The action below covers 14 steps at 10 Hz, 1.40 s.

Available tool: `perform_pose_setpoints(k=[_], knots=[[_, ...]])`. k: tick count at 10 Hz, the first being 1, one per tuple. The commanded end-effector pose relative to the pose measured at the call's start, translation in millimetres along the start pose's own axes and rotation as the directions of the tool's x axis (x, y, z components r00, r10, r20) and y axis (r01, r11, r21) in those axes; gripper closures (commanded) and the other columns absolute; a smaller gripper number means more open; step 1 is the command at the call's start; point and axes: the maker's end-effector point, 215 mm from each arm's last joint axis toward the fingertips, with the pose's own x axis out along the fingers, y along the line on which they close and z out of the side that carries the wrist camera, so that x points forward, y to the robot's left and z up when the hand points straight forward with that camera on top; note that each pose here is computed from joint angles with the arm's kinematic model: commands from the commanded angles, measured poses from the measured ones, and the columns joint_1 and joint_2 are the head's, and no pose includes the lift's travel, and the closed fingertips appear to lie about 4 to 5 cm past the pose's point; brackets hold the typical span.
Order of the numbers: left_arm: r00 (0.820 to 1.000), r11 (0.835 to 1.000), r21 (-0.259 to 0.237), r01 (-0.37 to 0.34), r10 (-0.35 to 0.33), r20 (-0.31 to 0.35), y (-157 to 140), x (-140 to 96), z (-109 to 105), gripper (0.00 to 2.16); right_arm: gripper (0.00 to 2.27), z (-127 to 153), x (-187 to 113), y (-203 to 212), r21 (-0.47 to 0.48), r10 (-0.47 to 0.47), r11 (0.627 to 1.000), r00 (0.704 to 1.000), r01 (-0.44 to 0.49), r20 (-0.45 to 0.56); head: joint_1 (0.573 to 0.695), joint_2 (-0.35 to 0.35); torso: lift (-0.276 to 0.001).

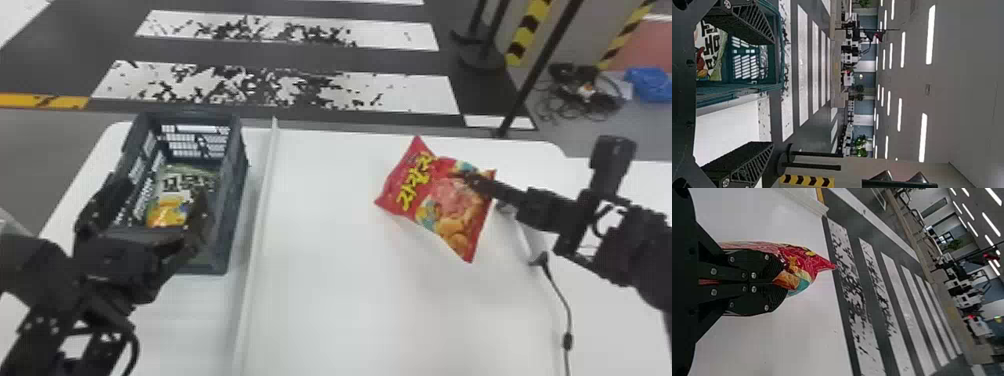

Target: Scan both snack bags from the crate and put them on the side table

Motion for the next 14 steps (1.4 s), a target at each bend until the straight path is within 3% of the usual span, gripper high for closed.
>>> perform_pose_setpoints(k=[1,3,4,6,7,8,9,10,11,12,13,14], knots=[[1.000,1.000,-0.003,-0.003,0.003,0.001,0.4,1.0,-0.4,0.08,2.25,34.3,-13.1,29.1,-0.319,-0.119,0.935,0.984,0.155,0.130,0.695,-0.077,-0.087],[1.000,1.000,-0.004,-0.004,0.004,-0.004,0.9,1.2,-3.1,0.08,2.25,37.3,-18.2,72.7,-0.592,-0.188,0.747,0.951,0.301,0.246,0.695,-0.070,-0.087],[1.000,1.000,-0.004,-0.004,0.004,-0.005,1.3,1.9,-4.4,0.08,2.25,21.7,-15.1,91.1,-0.708,-0.211,0.617,0.939,0.344,0.272,0.695,-0.048,-0.087],[1.000,1.000,-0.012,-0.004,0.003,-0.006,2.3,3.8,-6.0,0.08,2.25,-37.5,-2.8,109.6,-0.873,-0.252,0.357,0.934,0.333,0.253,0.695,0.009,-0.087],[1.000,1.000,-0.015,-0.002,0.002,-0.009,1.9,4.1,-7.9,0.08,2.25,-67.4,1.7,109.4,-0.920,-0.278,0.248,0.932,0.303,0.232,0.695,0.025,-0.087],[1.000,1.000,-0.016,-0.002,0.002,-0.010,2.2,4.5,-8.9,0.08,2.25,-91.6,2.3,111.7,-0.945,-0.290,0.194,0.935,0.265,0.203,0.695,0.051,-0.087],[1.000,1.000,-0.014,-0.002,0.002,-0.009,3.1,4.4,-8.7,0.08,2.07,-115.6,-2.7,115.3,-0.957,-0.296,0.179,0.940,0.226,0.167,0.695,0.067,-0.087],[1.000,1.000,-0.016,-0.002,0.002,-0.010,3.2,4.3,-9.5,0.08,1.27,-132.2,-10.3,114.0,-0.963,-0.319,0.186,0.939,0.194,0.127,0.695,0.079,-0.087],[1.000,1.000,-0.017,-0.003,0.003,-0.010,3.4,4.2,-10.2,0.08,0.10,-141.1,-15.6,120.9,-0.960,-0.306,0.226,0.948,0.165,0.091,0.695,0.089,-0.087],[1.000,1.000,-0.016,-0.002,0.002,-0.012,3.6,4.1,-11.1,0.08,0.00,-143.4,-19.4,126.8,-0.950,-0.293,0.274,0.954,0.149,0.065,0.695,0.097,-0.087],[1.000,1.000,-0.016,-0.002,0.002,-0.012,3.6,4.1,-11.1,0.08,0.02,-146.0,-21.0,133.3,-0.928,-0.270,0.349,0.963,0.127,0.030,0.695,0.106,-0.087],[1.000,1.000,-0.018,-0.001,0.001,-0.012,3.2,4.1,-11.1,0.08,0.05,-145.3,-20.8,141.3,-0.883,-0.226,0.459,0.974,0.095,-0.013,0.695,0.110,-0.087]])
